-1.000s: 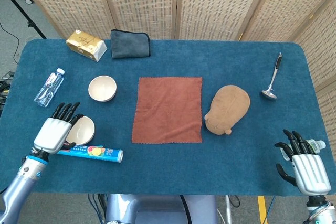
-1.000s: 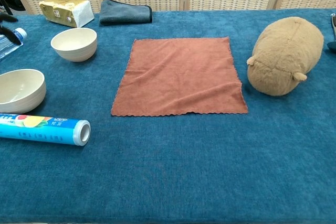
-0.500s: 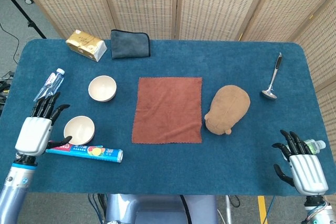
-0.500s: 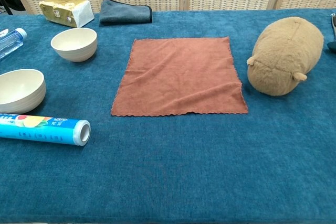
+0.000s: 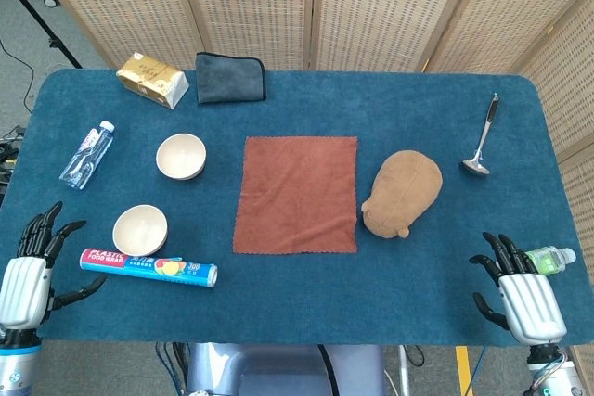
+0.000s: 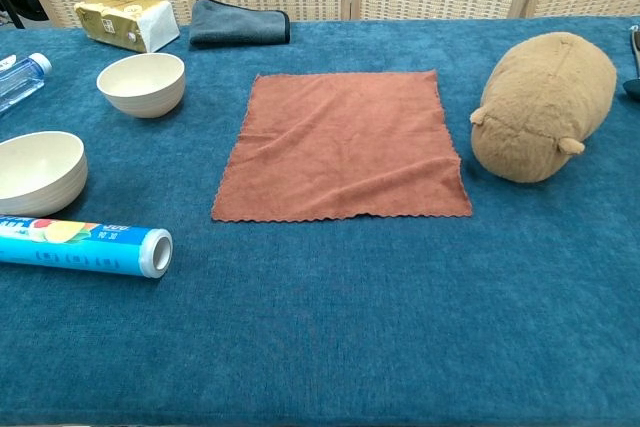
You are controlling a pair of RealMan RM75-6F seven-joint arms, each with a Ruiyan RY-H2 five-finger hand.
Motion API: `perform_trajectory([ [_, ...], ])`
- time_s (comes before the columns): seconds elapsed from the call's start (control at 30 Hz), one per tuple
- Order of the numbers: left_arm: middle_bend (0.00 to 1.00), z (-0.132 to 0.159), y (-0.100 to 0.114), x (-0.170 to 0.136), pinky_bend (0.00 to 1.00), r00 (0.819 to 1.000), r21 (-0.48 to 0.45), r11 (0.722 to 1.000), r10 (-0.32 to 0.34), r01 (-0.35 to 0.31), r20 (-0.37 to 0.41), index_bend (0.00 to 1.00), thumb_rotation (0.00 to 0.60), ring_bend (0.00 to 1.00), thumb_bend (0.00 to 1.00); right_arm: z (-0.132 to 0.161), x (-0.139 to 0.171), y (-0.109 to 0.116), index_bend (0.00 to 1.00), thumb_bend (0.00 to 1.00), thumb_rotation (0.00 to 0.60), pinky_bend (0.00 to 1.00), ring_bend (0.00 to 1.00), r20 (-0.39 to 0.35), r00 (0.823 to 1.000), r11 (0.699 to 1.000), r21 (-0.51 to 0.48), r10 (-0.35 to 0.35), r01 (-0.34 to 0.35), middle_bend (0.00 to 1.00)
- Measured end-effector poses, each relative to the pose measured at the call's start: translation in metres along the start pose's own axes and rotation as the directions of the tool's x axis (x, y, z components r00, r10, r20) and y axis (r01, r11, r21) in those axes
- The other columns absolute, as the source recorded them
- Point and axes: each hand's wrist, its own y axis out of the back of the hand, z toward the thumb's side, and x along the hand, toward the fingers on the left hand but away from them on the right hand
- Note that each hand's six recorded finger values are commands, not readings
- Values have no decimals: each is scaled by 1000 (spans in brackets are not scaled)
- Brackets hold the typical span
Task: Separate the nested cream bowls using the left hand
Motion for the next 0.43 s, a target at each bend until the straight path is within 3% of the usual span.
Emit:
perform_trajectory([
  [0.43, 0, 11, 9, -7, 0, 999, -44, 998, 45, -43, 30, 229, 547, 0, 133, 3, 0, -9, 311, 363, 600, 169, 0, -9, 1000, 1000, -2, 28, -28, 73],
])
